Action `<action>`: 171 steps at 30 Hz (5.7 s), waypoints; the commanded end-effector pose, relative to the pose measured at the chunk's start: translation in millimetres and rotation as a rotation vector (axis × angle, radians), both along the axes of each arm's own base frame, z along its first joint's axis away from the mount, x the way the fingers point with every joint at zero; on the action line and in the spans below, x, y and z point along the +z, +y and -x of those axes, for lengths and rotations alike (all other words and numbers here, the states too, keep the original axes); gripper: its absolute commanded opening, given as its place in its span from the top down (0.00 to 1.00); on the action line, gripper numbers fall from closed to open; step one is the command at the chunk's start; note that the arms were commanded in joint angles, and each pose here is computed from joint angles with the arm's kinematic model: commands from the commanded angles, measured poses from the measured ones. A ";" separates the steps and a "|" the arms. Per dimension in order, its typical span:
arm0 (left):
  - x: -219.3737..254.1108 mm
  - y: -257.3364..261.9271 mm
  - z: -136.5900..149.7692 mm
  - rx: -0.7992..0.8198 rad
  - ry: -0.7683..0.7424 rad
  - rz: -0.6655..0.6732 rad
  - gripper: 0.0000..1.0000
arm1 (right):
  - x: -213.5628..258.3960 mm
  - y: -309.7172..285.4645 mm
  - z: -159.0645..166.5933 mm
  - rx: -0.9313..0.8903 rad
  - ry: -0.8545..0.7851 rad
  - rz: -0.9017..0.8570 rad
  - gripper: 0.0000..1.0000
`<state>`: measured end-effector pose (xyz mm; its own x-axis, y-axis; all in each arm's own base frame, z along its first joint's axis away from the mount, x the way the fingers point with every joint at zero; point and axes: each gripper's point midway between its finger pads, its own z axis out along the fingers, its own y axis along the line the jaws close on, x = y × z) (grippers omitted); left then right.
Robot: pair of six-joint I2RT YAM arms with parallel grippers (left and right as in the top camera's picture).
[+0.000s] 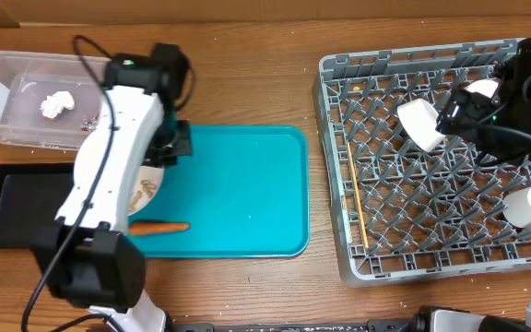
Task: Sort waste into correct bins and load items into the dishwasher
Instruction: 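Tip the plate over the black tray to dump rice and shells, then carry the empty plate back and set it on the teal tray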
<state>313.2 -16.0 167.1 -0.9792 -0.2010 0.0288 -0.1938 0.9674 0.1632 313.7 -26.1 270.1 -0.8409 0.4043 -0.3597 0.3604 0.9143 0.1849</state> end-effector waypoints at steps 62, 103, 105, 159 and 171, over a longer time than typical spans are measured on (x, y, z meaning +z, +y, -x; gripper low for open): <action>17.2 155.4 -3.1 0.294 -0.499 0.752 0.96 | -4.8 -1.3 7.9 -0.006 0.039 0.004 0.10; 50.1 175.3 2.9 0.353 -0.710 0.939 0.96 | -5.2 -1.8 8.8 -0.007 0.043 0.007 0.10; 50.2 174.5 3.3 0.356 -0.707 0.942 0.96 | -5.2 -1.8 8.8 -0.007 0.043 0.007 0.10; -99.5 -194.4 8.0 -0.510 0.000 0.132 0.66 | -6.6 -5.1 12.4 -0.016 0.059 0.025 0.10; -5.7 -118.1 -18.7 -0.286 -0.180 0.096 0.45 | -1.8 20.9 3.7 0.106 0.011 -0.065 0.06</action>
